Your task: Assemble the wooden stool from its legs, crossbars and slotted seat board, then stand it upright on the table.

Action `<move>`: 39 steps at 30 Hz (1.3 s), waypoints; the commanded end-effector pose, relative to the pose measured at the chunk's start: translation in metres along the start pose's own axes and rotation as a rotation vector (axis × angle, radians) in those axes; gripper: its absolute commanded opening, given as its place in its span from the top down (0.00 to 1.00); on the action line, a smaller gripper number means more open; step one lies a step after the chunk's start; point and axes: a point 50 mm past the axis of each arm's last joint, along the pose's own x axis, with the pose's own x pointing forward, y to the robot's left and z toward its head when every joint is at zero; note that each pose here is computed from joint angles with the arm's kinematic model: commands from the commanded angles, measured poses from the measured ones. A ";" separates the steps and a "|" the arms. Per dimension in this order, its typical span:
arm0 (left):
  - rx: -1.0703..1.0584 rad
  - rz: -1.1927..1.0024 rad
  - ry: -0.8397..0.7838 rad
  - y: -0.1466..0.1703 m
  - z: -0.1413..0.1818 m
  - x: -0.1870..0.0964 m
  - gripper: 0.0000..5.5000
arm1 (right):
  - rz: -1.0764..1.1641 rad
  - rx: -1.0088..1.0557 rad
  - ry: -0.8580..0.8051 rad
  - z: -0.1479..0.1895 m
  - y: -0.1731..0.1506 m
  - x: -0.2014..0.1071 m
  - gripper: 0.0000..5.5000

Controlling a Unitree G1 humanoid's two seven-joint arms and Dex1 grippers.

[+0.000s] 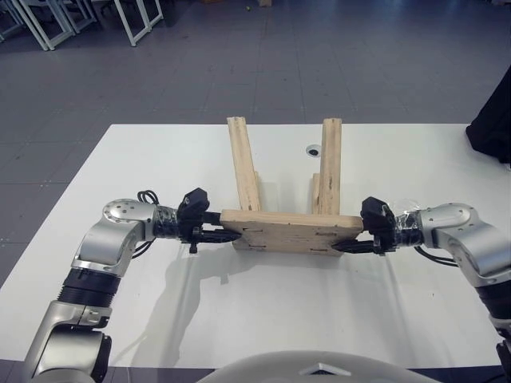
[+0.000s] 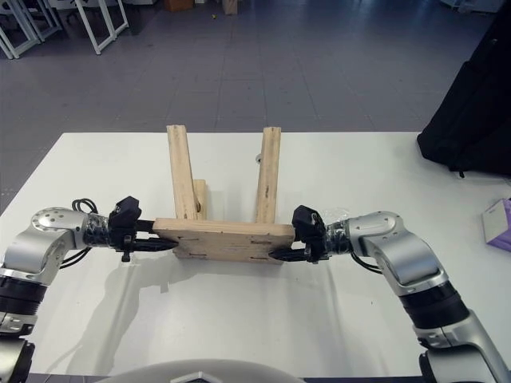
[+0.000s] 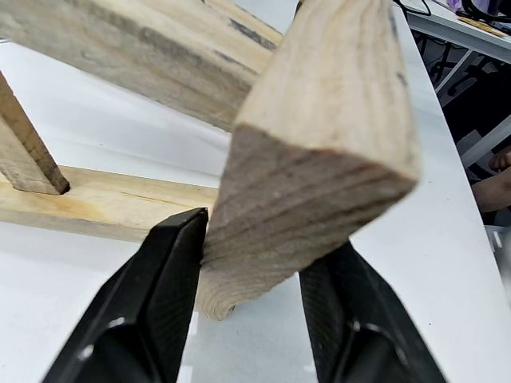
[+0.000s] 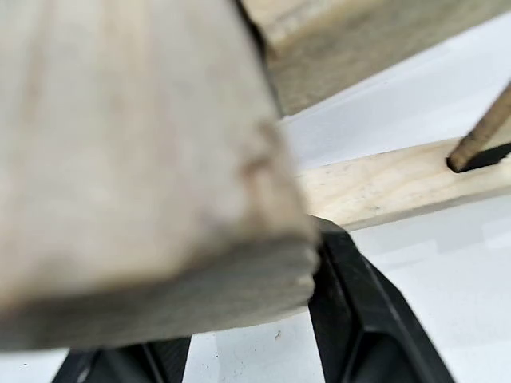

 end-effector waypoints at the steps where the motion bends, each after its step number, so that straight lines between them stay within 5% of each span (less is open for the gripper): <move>1: 0.024 0.040 -0.092 0.000 0.019 -0.001 0.69 | -0.036 -0.046 -0.064 0.019 -0.001 0.000 0.68; 8: -0.087 -0.052 -0.187 -0.018 0.061 0.000 0.69 | 0.071 0.131 -0.282 0.072 0.013 -0.006 0.68; 13: -0.263 -0.114 -0.110 -0.024 0.059 -0.003 0.69 | 0.221 0.303 -0.234 0.087 0.018 -0.016 0.68; 18: -0.566 -0.450 -0.128 -0.042 0.080 -0.019 0.69 | 0.582 0.539 -0.228 0.101 0.018 -0.032 0.68; 21: -0.698 -0.533 -0.120 -0.037 0.095 -0.029 0.69 | 0.712 0.649 -0.149 0.104 0.020 -0.045 0.68; 27: -1.004 -0.612 -0.291 0.002 0.115 -0.037 0.69 | 0.806 0.930 -0.287 0.116 -0.011 -0.051 0.68; 31: -1.203 -0.409 -0.337 0.031 0.100 -0.028 0.54 | 0.730 1.183 -0.339 0.101 -0.036 -0.035 0.68; 39: -1.338 -0.284 -0.405 0.040 0.075 -0.040 0.27 | 0.581 1.346 -0.386 0.067 -0.050 -0.039 0.38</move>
